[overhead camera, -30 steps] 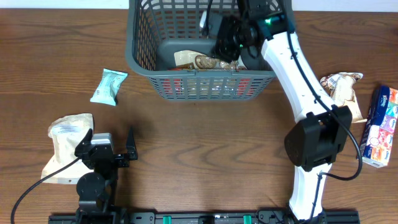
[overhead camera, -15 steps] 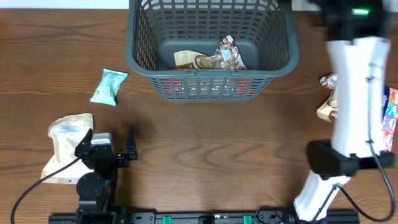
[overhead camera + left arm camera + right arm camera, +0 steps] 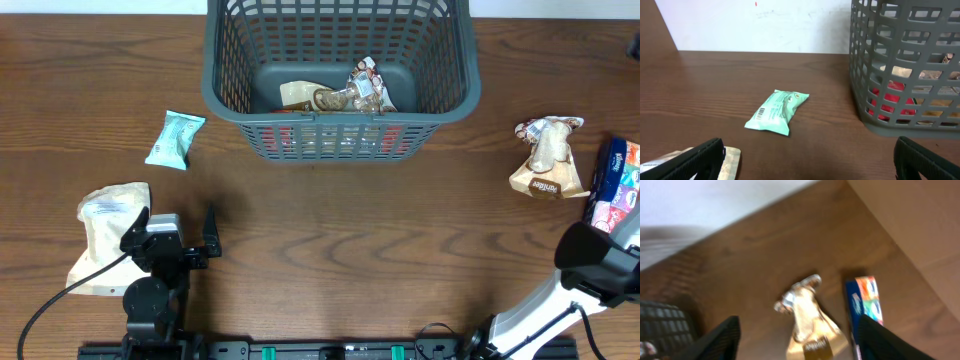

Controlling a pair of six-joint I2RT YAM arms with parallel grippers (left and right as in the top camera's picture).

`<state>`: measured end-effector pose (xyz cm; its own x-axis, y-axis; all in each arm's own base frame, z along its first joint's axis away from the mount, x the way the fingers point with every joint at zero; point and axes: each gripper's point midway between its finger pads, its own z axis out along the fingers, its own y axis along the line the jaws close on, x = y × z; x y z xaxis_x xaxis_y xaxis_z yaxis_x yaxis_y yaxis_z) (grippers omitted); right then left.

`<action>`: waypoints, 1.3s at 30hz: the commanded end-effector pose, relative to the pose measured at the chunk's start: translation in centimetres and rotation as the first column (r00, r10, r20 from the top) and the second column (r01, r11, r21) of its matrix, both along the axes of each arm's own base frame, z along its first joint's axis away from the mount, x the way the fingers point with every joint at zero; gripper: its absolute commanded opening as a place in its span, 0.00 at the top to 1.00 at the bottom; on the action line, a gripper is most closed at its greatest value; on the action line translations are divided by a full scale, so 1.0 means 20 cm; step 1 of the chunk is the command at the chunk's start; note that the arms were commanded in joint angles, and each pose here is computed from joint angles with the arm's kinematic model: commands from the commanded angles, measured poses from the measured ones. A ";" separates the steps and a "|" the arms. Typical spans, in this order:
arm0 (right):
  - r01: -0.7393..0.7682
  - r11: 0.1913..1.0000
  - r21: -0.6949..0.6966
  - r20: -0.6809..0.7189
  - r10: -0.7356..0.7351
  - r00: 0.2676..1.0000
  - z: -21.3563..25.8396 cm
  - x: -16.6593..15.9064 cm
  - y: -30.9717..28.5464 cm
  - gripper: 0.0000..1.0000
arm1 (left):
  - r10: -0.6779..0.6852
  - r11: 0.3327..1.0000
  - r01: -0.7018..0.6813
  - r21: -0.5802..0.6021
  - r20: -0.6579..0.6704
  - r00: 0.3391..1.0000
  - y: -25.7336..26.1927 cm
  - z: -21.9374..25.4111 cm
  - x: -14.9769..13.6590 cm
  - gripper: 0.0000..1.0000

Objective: Pack container
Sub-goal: 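Move the right gripper back toward the rice pouch on the right, then grasp the rice pouch with the right gripper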

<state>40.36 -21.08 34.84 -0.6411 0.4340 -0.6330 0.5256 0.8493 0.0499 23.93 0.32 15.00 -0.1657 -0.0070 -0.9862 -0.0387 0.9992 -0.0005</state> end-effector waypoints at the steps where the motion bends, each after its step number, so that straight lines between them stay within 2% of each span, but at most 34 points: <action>1: -0.057 0.998 -0.001 -0.090 0.057 0.994 -0.11 -0.04 -0.02 0.25 | 0.004 1.000 -0.004 -0.002 -0.029 1.000 0.00 -0.07 0.00 0.01; 6: -0.252 0.965 0.076 -0.214 0.263 0.941 -0.35 -0.05 0.07 0.29 | 0.004 1.000 -0.004 -0.002 -0.029 1.000 0.00 -0.07 0.00 0.01; 9: -0.316 0.939 0.139 -0.260 0.342 0.903 -0.52 -0.05 0.11 0.19 | 0.004 1.000 -0.004 -0.002 -0.029 1.000 0.00 -0.07 0.00 0.01; 12: -0.322 0.930 0.178 -0.298 0.363 0.883 -0.67 -0.06 0.12 0.11 | 0.005 1.000 -0.005 -0.002 -0.029 1.000 0.00 -0.07 0.00 0.01; 18: -0.309 0.918 0.248 -0.347 0.382 0.856 -0.98 -0.10 0.11 0.09 | 0.005 1.000 -0.005 -0.002 -0.029 1.000 0.00 -0.07 0.00 0.01; 23: -0.293 0.913 0.283 -0.373 0.386 0.844 -1.22 -0.16 0.11 0.04 | 0.005 1.000 -0.005 -0.002 -0.029 1.000 0.00 -0.07 0.00 0.01; 25: -0.286 0.913 0.291 -0.370 0.383 0.846 -1.28 -0.17 0.10 0.01 | 0.005 1.000 -0.005 -0.002 -0.029 1.000 0.00 -0.07 0.00 0.01; 30: -0.324 0.894 0.309 -0.316 0.418 0.852 -1.36 -0.17 0.10 0.01 | 0.004 1.000 -0.004 -0.002 -0.029 1.000 0.00 -0.07 0.00 0.01; 39: -0.534 0.804 0.260 -0.269 0.592 0.760 -1.37 -0.13 0.14 0.01 | 0.005 1.000 -0.005 -0.002 -0.029 1.000 0.00 -0.07 0.00 0.01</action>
<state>37.59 -18.81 7.24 -0.9575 0.1076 -0.2676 0.0750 0.9888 0.1294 23.93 0.32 15.01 -0.1653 -0.0070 -0.9862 -0.0387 0.9992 -0.0006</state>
